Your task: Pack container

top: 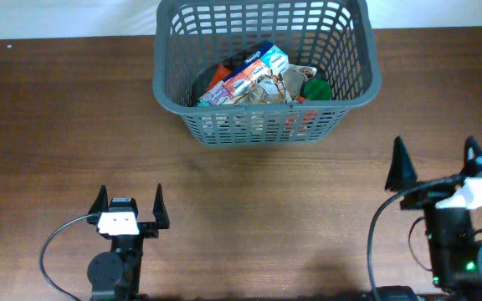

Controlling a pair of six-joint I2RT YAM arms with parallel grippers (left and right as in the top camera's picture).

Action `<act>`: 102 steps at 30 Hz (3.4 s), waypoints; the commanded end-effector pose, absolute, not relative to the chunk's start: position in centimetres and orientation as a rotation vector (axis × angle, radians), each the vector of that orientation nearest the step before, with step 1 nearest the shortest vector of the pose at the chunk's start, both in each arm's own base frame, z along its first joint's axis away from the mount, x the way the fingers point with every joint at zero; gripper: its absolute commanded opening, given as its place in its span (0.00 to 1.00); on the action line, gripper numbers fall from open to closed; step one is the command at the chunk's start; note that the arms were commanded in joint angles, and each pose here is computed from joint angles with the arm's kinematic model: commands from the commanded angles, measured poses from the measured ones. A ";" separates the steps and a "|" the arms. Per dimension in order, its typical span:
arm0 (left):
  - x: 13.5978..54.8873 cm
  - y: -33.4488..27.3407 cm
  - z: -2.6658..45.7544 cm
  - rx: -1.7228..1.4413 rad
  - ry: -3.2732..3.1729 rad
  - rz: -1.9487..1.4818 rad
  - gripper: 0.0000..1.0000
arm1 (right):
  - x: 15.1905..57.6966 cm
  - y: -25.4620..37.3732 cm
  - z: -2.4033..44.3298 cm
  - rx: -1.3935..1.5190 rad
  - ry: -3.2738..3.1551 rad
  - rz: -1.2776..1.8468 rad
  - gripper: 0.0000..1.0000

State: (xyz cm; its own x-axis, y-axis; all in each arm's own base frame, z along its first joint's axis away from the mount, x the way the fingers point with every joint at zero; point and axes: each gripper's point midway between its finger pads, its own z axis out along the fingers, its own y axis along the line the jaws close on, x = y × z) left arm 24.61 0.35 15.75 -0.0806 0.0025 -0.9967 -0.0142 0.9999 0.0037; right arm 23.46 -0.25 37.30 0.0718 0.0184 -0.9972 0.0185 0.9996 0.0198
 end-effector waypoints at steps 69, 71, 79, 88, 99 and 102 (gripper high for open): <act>24.6 0.5 15.6 -0.002 1.652 0.032 0.99 | 24.5 1.3 15.7 -0.040 1.647 0.060 0.99; 24.6 0.5 15.6 -0.002 1.652 0.032 0.99 | 24.5 1.3 15.7 -0.040 1.647 0.060 0.99; 24.6 0.5 15.6 -0.002 1.652 0.032 0.99 | 24.5 1.3 15.7 -0.040 1.647 0.060 0.99; 24.6 0.5 15.6 -0.002 1.652 0.032 0.99 | 24.5 1.3 15.7 -0.040 1.647 0.060 0.99; 24.6 0.5 15.6 -0.002 1.652 0.032 0.99 | 24.5 1.3 15.7 -0.039 1.647 0.060 0.99; 24.6 0.5 15.6 -0.002 1.652 0.032 0.99 | 24.5 1.3 15.7 -0.040 1.647 0.060 0.99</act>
State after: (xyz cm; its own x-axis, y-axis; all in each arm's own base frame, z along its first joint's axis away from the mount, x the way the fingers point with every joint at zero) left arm 24.61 0.35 15.74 -0.0810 0.0025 -0.9967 -0.0142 0.9999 0.0037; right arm 24.57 0.87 15.84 -0.0832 0.0164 -0.9964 -0.0423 0.9989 0.0200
